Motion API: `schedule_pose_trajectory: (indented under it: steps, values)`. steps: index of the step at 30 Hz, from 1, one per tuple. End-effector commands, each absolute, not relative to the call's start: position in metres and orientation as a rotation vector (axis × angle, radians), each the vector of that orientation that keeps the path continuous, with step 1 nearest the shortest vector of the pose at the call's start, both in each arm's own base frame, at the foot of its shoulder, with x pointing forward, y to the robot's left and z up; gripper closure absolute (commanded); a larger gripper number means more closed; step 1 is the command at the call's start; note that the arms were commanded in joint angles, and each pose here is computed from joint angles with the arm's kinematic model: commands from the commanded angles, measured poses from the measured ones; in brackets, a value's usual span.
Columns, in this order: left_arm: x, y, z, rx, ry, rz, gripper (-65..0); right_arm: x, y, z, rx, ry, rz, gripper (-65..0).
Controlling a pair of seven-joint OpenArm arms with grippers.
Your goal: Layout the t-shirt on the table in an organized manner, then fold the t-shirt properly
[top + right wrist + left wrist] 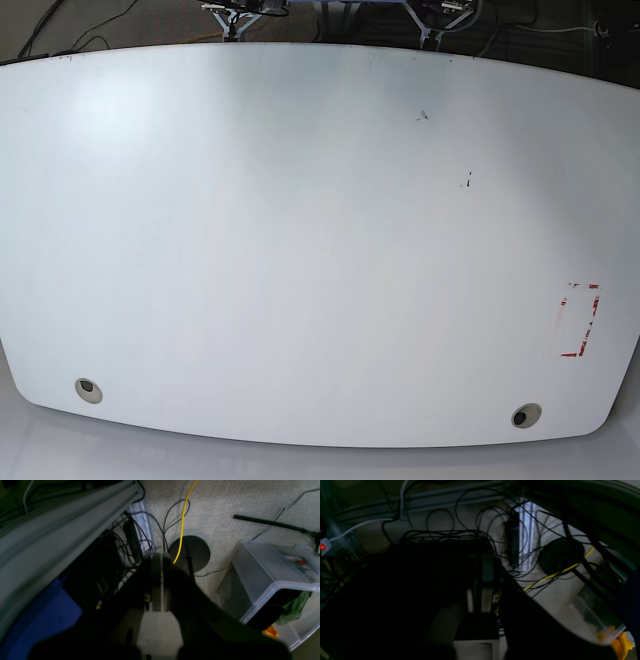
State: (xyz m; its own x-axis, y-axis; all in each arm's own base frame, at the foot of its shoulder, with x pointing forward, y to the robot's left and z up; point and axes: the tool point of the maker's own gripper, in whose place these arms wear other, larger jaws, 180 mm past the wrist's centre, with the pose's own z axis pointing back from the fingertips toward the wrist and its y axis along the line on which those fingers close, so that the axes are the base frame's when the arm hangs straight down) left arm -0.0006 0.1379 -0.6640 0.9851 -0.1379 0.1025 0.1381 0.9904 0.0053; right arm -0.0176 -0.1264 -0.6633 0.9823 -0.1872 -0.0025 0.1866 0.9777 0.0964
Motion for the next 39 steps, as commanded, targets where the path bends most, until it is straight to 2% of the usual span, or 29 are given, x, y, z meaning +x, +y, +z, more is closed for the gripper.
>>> schedule_pose_trajectory:
  steps: [1,25,39]
  values:
    - [0.001,0.142,-0.663,0.008,-0.117,-0.143,-1.9,-0.021,-0.124,-0.663,0.11,-0.008,-0.19,0.0]
    - [0.013,0.149,-0.661,0.024,-0.163,-0.151,-1.3,-0.022,-0.128,-0.661,0.093,-0.081,-0.175,0.0]
    - [-0.019,0.157,-0.659,0.036,-0.128,-0.155,-0.5,-0.044,-0.14,-0.661,0.078,0.01,-0.021,0.0]
